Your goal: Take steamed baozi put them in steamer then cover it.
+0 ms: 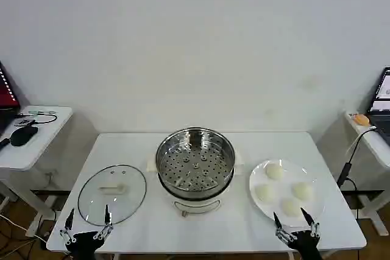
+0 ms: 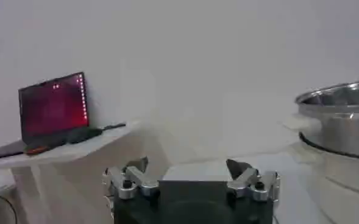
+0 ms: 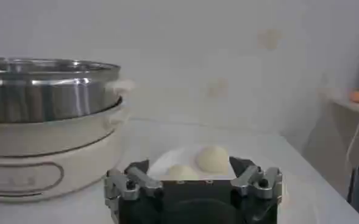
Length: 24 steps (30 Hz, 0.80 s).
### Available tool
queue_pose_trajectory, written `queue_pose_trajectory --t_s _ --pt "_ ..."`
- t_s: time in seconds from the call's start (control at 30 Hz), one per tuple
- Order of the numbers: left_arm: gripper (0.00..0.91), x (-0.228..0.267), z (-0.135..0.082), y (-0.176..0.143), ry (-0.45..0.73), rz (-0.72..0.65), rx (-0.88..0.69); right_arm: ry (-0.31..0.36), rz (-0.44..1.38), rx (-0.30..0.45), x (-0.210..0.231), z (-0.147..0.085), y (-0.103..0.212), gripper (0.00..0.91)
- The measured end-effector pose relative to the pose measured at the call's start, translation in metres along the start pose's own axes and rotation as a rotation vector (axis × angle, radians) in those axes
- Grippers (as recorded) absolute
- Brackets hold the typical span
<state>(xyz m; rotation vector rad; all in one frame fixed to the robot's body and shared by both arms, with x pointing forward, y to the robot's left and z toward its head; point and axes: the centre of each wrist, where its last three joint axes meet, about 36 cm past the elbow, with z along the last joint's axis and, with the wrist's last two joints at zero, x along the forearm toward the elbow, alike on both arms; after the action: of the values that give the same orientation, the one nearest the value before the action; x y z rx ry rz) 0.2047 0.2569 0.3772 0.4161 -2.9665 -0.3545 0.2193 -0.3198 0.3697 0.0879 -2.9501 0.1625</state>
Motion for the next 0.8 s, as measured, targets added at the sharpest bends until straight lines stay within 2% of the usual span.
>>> queue_pose_trajectory --t_s 0.2,0.4,0.53,0.8 --pt "0.907 -0.005 -0.014 0.003 0.021 -0.008 -0.032 -0.022 0.001 0.076 -0.018 -0.013 -0.021 0.907" --pt "0.907 -0.011 -0.027 0.001 0.012 0.026 -0.064 -0.036 -0.027 0.245 -0.051 -0.043 -0.062 0.907" --pt "0.907 -0.011 -0.029 0.002 0.020 0.044 -0.086 -0.026 -0.085 0.414 -0.079 -0.066 -0.097 0.907" --pt "0.907 -0.009 -0.030 0.002 0.038 0.058 -0.112 0.051 -0.260 0.854 -0.143 -0.122 -0.160 0.907"
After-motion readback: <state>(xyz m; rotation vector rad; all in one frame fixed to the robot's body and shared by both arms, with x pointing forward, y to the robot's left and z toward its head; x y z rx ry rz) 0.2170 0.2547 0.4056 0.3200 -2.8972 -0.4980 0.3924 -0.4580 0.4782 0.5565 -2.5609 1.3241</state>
